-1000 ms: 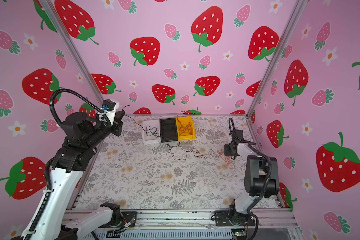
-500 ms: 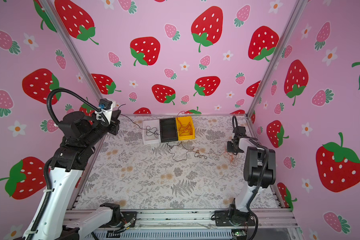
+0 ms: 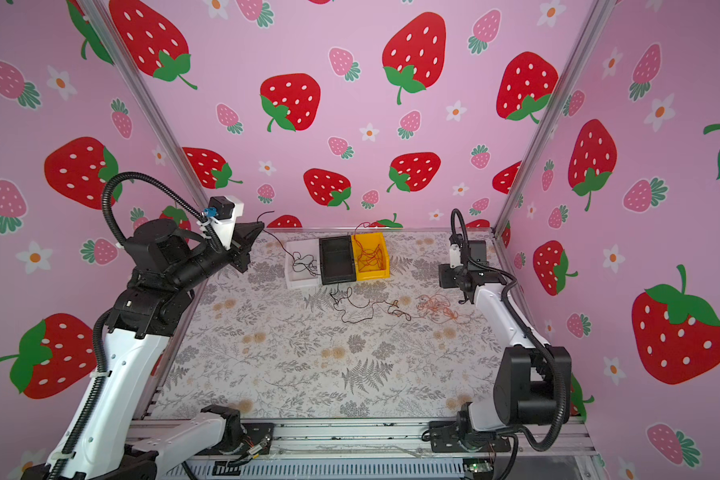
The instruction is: Untangle the cables
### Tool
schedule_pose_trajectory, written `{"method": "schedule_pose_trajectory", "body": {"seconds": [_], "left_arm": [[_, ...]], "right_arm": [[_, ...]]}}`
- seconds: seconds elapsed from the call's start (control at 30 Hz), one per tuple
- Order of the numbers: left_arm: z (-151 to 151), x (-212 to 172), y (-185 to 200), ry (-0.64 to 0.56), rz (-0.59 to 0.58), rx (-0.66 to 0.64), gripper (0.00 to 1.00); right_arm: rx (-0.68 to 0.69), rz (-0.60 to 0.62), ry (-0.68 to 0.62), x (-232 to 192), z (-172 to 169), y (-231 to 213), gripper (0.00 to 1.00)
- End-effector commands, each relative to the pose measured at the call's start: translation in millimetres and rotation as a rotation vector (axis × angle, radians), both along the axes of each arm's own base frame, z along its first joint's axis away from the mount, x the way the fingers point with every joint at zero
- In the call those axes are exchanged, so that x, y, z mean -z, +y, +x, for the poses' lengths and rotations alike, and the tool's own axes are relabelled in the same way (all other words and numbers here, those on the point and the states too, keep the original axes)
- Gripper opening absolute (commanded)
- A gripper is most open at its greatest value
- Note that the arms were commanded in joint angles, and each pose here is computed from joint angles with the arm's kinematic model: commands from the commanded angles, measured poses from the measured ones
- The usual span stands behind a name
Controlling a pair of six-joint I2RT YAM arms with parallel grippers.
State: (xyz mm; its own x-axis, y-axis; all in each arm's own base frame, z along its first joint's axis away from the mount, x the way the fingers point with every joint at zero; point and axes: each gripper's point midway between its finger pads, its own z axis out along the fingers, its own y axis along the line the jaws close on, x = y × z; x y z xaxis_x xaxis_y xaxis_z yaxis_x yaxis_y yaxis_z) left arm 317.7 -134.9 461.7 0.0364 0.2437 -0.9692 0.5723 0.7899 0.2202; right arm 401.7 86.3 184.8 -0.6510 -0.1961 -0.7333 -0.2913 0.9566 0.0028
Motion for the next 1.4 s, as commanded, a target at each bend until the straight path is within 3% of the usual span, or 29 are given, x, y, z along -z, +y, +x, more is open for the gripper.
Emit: {"method": "schedule_pose_trajectory", "body": {"seconds": [0.0,0.17,0.27,0.57,0.93,1.07,1.23,1.37], "left_arm": [[-16,-31,-20,-0.075,-0.030,0.091,0.00],[-20,-37,-35,-0.090,-0.024,0.121,0.00],[-23,-44,-38,-0.108,-0.023,0.125,0.00],[-37,-69,-40,-0.171,-0.020,0.124,0.00],[-45,-79,-35,-0.209,-0.011,0.114,0.00],[-47,-80,-30,-0.218,0.003,0.091,0.00],[-51,-85,-27,-0.231,-0.007,0.079,0.00],[-55,-90,-24,-0.241,-0.020,0.072,0.00]], "right_arm": [[-0.190,0.014,-0.017,2,-23,48,0.60],[-0.498,0.092,-0.030,15,-69,135,0.64],[-0.598,0.107,-0.014,32,-87,168,0.65],[-0.581,-0.011,0.091,92,-78,178,0.65],[-0.558,-0.044,0.115,120,-60,181,0.61],[-0.521,-0.032,0.099,117,-50,174,0.51],[-0.427,0.000,0.085,113,-38,151,0.21],[-0.396,-0.009,0.097,117,-34,139,0.07]]}}
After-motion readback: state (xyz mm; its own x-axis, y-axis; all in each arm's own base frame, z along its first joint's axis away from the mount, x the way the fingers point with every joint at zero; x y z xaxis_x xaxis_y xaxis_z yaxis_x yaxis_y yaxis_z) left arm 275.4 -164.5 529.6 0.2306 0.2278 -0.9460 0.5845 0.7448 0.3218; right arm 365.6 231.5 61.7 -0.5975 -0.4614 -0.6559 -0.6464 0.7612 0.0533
